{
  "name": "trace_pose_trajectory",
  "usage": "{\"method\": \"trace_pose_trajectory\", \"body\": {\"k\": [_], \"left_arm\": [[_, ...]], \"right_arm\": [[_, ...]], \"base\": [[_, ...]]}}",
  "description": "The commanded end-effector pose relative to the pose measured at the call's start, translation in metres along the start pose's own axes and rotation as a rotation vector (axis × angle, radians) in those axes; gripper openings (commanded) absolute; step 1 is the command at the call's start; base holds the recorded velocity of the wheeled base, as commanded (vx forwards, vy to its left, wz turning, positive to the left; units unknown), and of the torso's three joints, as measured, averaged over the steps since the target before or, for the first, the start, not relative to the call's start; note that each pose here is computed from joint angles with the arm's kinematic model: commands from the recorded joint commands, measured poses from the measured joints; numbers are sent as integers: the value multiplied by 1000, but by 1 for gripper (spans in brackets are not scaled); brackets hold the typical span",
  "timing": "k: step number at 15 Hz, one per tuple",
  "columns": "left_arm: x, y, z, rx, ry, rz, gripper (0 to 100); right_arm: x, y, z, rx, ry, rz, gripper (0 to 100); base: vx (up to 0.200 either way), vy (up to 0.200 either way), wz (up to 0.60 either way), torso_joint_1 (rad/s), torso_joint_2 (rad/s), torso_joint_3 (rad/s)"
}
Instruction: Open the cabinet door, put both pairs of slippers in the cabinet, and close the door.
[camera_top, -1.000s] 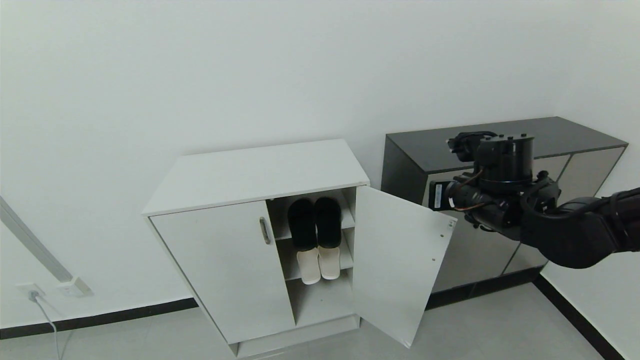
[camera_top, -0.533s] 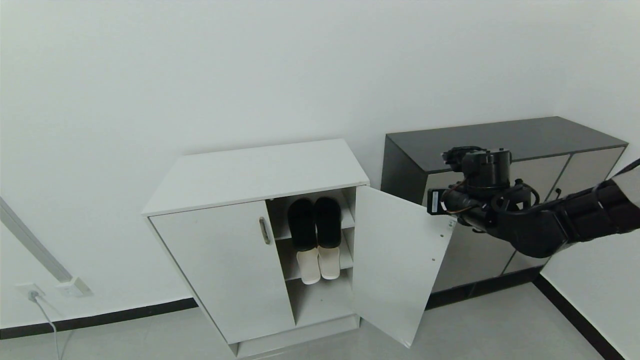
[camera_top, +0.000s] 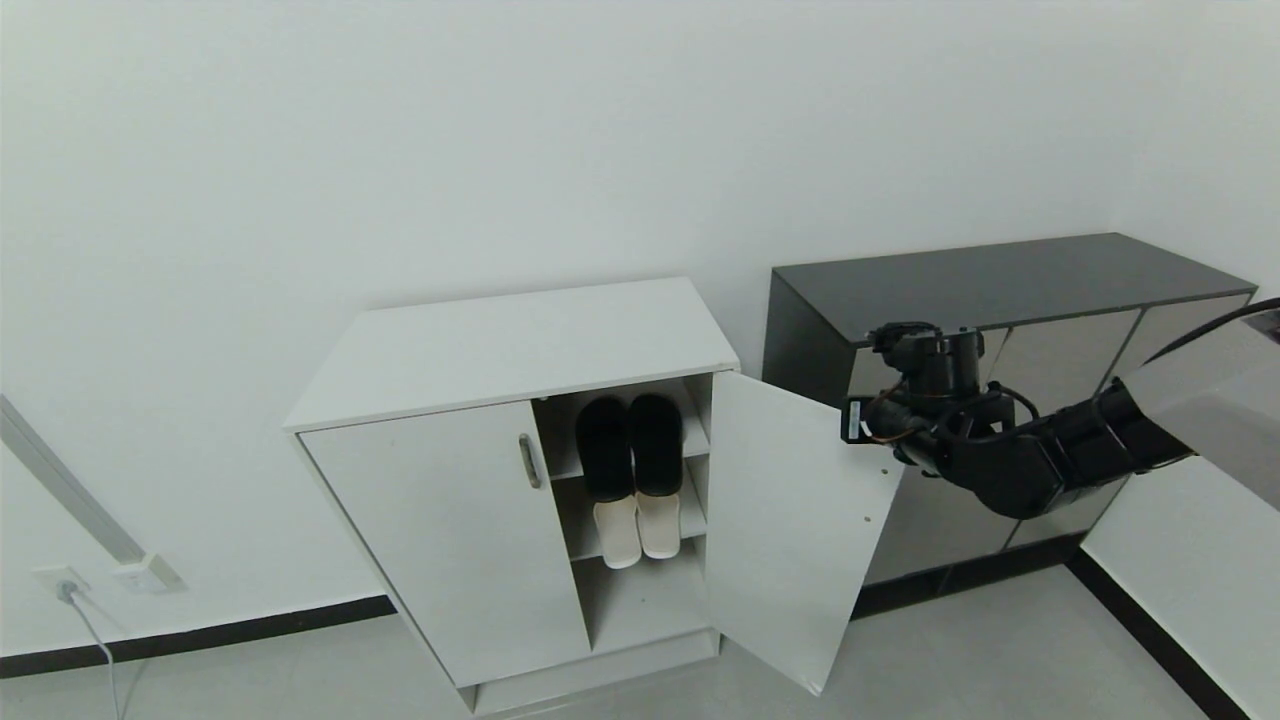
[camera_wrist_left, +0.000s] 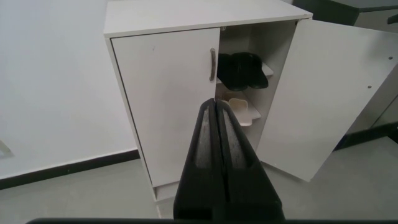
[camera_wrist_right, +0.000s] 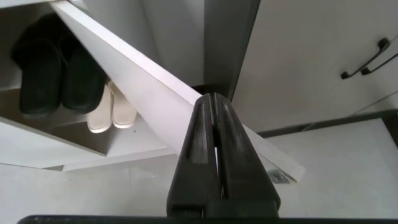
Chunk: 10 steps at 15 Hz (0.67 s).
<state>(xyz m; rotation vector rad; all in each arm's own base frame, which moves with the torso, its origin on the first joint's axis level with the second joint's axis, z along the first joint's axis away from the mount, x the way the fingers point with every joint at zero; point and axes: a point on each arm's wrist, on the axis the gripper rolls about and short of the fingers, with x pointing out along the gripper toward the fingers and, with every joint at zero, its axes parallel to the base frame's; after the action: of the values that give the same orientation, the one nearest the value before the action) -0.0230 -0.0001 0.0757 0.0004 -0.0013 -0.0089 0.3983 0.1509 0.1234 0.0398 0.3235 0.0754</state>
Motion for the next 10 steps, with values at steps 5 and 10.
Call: {"method": "trace_pose_trajectory", "body": {"k": [5,10], "left_arm": [[0,0,0,1,1,0,0],[0,0,0,0,1,0,0]], "right_arm": [[17,-3,-13,1,12,-14,0],[11,6,-14,-8,18,7,0]], "base": [[0,0,0,0,0,0],[0,0,0,0,0,0]]}}
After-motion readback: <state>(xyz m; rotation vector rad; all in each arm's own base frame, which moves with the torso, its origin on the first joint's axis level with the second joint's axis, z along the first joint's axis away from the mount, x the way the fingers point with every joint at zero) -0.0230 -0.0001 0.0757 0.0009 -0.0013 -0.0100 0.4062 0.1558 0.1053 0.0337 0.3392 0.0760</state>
